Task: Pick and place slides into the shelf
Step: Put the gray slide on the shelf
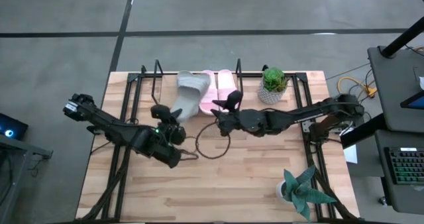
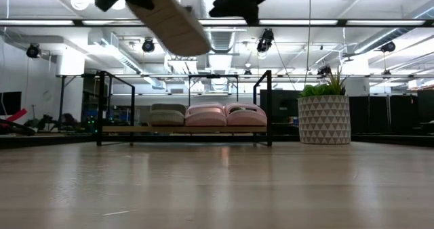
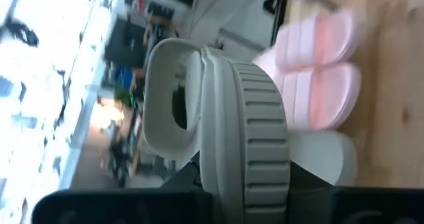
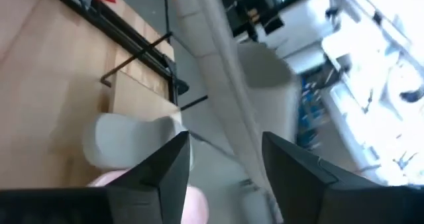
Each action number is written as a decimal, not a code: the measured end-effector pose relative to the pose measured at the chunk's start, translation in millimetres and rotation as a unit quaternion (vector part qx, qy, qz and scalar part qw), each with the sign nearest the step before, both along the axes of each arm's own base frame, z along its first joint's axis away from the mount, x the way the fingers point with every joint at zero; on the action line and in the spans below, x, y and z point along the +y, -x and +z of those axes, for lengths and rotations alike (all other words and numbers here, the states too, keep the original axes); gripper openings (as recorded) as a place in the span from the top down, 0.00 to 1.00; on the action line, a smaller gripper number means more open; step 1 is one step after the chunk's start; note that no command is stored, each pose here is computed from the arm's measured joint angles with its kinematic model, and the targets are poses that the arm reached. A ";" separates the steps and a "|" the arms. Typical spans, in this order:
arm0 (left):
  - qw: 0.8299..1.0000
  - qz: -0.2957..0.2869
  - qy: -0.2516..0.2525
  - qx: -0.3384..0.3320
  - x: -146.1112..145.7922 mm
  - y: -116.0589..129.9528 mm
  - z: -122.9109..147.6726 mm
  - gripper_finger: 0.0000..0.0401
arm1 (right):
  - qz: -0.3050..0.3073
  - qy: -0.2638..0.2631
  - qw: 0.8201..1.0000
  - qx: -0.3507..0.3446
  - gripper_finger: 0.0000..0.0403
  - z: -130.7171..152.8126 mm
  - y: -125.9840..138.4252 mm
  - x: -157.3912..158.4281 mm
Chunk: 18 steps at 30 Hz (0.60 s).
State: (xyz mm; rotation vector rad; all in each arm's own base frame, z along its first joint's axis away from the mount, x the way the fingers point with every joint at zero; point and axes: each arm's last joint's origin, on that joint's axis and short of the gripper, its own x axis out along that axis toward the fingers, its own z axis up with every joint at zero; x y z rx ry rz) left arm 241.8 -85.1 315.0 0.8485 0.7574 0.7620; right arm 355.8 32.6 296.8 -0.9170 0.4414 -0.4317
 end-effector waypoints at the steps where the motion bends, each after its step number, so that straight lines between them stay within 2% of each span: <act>1: 1.000 0.013 0.008 -0.002 4.1 2.6 -1.6 0.93 | -0.004 -0.015 1.000 -0.005 0.55 2.9 3.7 -0.5; 5: 0.997 0.065 0.040 -0.008 17.4 6.6 -10.4 0.93 | -0.015 -0.063 0.998 -0.023 0.56 14.0 16.9 -2.4; 8: 0.995 0.091 0.045 -0.003 24.3 6.0 -17.7 0.93 | -0.021 -0.083 0.996 -0.029 0.57 18.2 23.5 -3.4; 14: 0.989 0.140 0.053 0.016 38.5 4.2 -27.0 0.93 | -0.021 -0.089 0.995 -0.039 0.59 22.5 31.0 -4.5; 18: 0.975 0.208 0.075 0.016 51.4 8.6 -33.1 0.93 | -0.025 -0.095 0.995 -0.031 0.60 20.0 32.4 -4.7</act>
